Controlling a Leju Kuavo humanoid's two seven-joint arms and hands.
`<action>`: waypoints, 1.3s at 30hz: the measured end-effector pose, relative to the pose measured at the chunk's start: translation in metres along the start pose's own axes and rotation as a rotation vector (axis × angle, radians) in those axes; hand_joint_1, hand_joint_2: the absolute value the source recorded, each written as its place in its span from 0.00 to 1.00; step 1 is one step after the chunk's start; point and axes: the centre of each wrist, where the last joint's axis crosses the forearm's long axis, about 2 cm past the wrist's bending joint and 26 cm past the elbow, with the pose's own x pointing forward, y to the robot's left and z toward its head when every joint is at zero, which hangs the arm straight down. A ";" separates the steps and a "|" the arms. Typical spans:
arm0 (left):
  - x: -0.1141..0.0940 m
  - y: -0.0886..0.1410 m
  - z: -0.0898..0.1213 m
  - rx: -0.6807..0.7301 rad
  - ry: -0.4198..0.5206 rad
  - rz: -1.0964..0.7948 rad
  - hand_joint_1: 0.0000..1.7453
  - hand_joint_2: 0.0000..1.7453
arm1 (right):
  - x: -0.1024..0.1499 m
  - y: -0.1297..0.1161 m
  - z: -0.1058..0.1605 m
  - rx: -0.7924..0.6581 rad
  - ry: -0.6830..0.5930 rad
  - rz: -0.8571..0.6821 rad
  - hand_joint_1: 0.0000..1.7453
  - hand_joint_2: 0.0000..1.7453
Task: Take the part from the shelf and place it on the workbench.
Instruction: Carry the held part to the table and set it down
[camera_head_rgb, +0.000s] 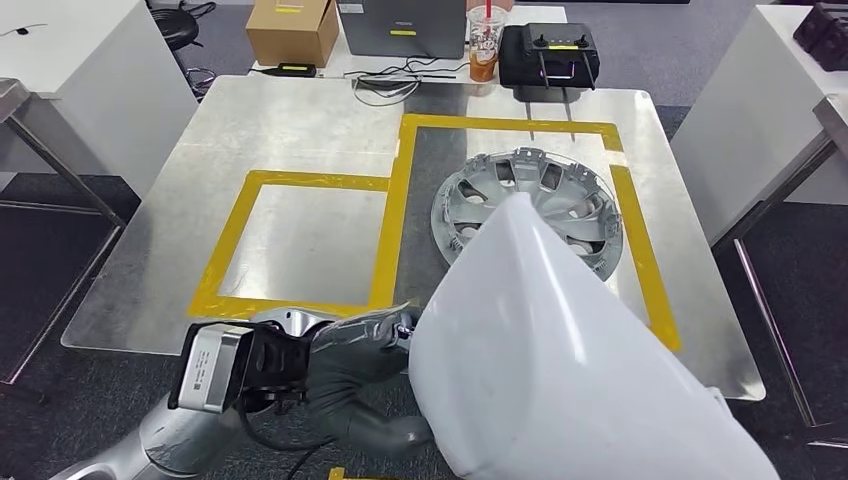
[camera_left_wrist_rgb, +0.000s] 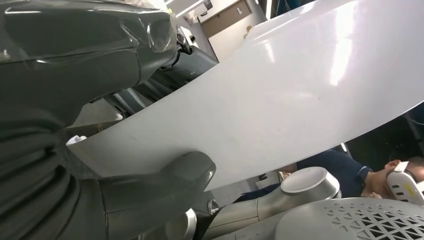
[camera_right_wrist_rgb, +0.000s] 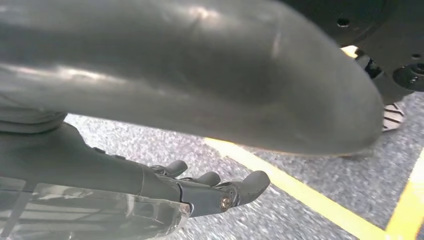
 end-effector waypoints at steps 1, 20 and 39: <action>0.000 0.000 0.000 0.005 0.000 -0.001 1.00 1.00 | -0.001 0.000 0.000 -0.001 0.001 0.000 0.00 0.00; 0.045 0.054 0.081 0.353 0.445 -1.011 1.00 1.00 | -0.005 0.004 0.000 -0.003 -0.002 -0.006 0.00 0.00; 0.006 0.080 0.197 0.154 1.402 -1.426 1.00 1.00 | -0.002 -0.005 0.002 -0.011 -0.009 0.022 0.00 0.00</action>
